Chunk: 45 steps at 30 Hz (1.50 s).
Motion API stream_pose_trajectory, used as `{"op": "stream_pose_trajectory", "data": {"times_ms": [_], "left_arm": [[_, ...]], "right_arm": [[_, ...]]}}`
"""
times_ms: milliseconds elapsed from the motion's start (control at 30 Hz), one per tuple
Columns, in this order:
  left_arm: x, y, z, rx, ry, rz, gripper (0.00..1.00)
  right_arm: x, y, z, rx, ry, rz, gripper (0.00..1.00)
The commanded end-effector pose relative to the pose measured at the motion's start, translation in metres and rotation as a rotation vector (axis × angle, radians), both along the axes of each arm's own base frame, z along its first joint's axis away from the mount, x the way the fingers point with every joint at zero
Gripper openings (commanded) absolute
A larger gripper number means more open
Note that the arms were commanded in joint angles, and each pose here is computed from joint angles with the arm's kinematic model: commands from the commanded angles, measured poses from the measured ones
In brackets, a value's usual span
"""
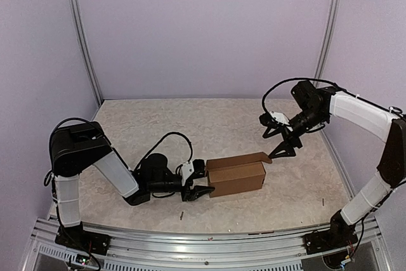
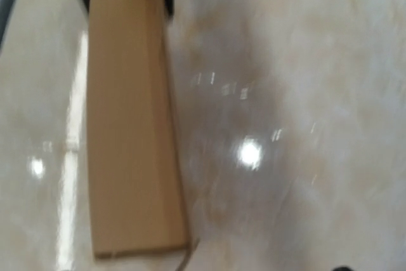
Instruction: Fold the paper box
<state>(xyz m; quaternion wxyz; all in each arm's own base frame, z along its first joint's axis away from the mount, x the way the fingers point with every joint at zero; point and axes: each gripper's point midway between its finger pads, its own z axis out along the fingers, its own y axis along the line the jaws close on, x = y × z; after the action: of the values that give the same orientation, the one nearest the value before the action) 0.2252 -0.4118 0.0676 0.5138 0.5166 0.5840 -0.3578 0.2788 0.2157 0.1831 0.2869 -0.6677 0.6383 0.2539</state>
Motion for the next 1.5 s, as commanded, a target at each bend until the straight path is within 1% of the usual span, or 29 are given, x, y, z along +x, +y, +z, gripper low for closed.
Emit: {"op": "stream_pose_trajectory", "data": {"times_ms": [0,100,133,233,333,500,700,833,933,1200,1267,1333,1467], "left_arm": [[-0.004,0.016,-0.026,0.058,0.036,-0.007,0.36],[-0.003,0.017,-0.02,0.046,0.026,-0.017,0.36],[-0.003,0.016,-0.018,0.043,0.026,-0.025,0.36],[-0.002,0.014,-0.016,0.054,0.055,-0.055,0.36],[0.001,0.012,-0.013,0.065,0.068,-0.077,0.36],[0.002,0.012,-0.013,0.095,0.102,-0.104,0.36],[0.006,0.011,-0.014,0.114,0.118,-0.114,0.36],[0.011,0.007,-0.014,0.128,0.124,-0.117,0.37],[0.016,0.005,-0.012,0.134,0.119,-0.101,0.4],[0.026,0.002,-0.005,0.133,0.107,-0.081,0.4],[0.025,0.001,-0.005,0.132,0.108,-0.087,0.4],[0.023,0.0,-0.004,0.137,0.11,-0.104,0.37],[0.018,0.002,-0.004,0.139,0.116,-0.12,0.37]], "right_arm": [[0.001,-0.019,-0.019,-0.108,-0.068,-0.014,0.82],[0.001,-0.019,-0.025,-0.124,-0.042,0.008,0.7],[0.001,-0.019,-0.027,-0.127,-0.031,0.012,0.68],[0.0,-0.019,-0.033,-0.128,-0.026,0.022,0.67],[0.005,-0.023,-0.04,-0.156,-0.082,0.023,0.66],[0.015,-0.032,-0.047,-0.225,-0.16,0.026,0.62],[0.006,-0.031,-0.061,-0.232,-0.174,0.075,0.61],[-0.008,-0.02,-0.059,-0.206,-0.177,0.106,0.59],[-0.019,-0.014,-0.055,-0.184,-0.178,0.12,0.59],[-0.035,-0.006,-0.055,-0.174,-0.199,0.128,0.56],[-0.038,-0.005,-0.054,-0.168,-0.19,0.128,0.56],[-0.04,-0.005,-0.05,-0.163,-0.177,0.129,0.56],[-0.036,-0.011,-0.038,-0.204,-0.189,0.123,0.61]]}}
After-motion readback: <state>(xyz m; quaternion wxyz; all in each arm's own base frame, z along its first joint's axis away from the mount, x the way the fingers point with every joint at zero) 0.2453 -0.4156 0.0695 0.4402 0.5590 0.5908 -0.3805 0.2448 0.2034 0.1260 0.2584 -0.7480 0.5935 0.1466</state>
